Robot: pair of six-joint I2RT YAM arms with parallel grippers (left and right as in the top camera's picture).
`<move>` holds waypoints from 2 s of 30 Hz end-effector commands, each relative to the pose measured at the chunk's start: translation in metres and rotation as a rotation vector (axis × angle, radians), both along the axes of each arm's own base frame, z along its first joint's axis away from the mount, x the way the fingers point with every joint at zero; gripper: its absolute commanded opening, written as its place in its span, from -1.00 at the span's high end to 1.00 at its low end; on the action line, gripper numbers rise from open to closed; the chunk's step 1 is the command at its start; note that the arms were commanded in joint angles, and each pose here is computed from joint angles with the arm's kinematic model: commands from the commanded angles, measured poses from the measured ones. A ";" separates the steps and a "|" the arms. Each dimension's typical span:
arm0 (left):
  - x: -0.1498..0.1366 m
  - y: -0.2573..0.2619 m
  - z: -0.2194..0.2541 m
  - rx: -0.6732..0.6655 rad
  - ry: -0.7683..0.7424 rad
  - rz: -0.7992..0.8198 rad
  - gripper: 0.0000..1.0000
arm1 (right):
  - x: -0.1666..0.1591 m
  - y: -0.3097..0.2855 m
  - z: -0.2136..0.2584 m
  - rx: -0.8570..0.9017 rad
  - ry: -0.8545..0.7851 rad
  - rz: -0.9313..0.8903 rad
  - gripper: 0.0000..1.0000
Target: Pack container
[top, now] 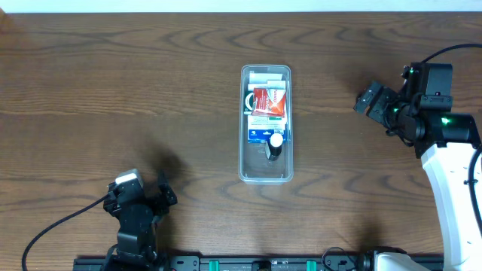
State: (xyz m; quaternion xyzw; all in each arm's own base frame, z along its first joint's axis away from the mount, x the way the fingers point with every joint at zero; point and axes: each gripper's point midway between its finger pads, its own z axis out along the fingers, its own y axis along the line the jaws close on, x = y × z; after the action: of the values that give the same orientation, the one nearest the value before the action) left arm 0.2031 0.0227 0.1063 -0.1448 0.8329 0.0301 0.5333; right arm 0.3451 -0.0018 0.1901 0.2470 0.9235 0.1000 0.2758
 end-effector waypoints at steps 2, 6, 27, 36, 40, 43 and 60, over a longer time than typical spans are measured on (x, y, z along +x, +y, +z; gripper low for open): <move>0.000 0.002 -0.006 0.013 0.010 0.007 -0.96 | -0.003 -0.011 0.007 -0.052 -0.012 -0.023 -0.98; 0.000 0.002 -0.006 0.013 0.010 0.007 -0.96 | -0.008 -0.010 0.042 -0.164 -0.171 0.099 -0.98; 0.000 0.002 -0.006 0.013 0.010 0.007 -0.96 | -0.147 -0.003 0.083 -0.516 -0.763 0.261 -0.98; 0.000 0.002 -0.006 0.013 0.010 0.007 -0.96 | -0.150 -0.002 0.037 -0.513 -0.781 0.258 -0.99; 0.000 0.002 -0.006 0.013 0.010 0.007 -0.96 | -0.142 -0.002 0.009 -0.503 -0.728 0.270 -0.98; 0.000 0.002 -0.006 0.013 0.010 0.007 -0.96 | -0.135 0.000 -0.013 -0.490 -0.697 0.287 -0.98; 0.000 0.002 -0.006 0.013 0.010 0.007 -0.96 | -0.117 0.002 -0.058 -0.476 -0.687 0.299 -0.99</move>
State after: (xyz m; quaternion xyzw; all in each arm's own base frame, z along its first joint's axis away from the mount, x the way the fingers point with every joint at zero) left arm 0.2034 0.0228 0.1068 -0.1453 0.8322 0.0299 0.5343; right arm 0.2283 -0.0036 0.1347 0.0017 0.8009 -0.0030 0.5987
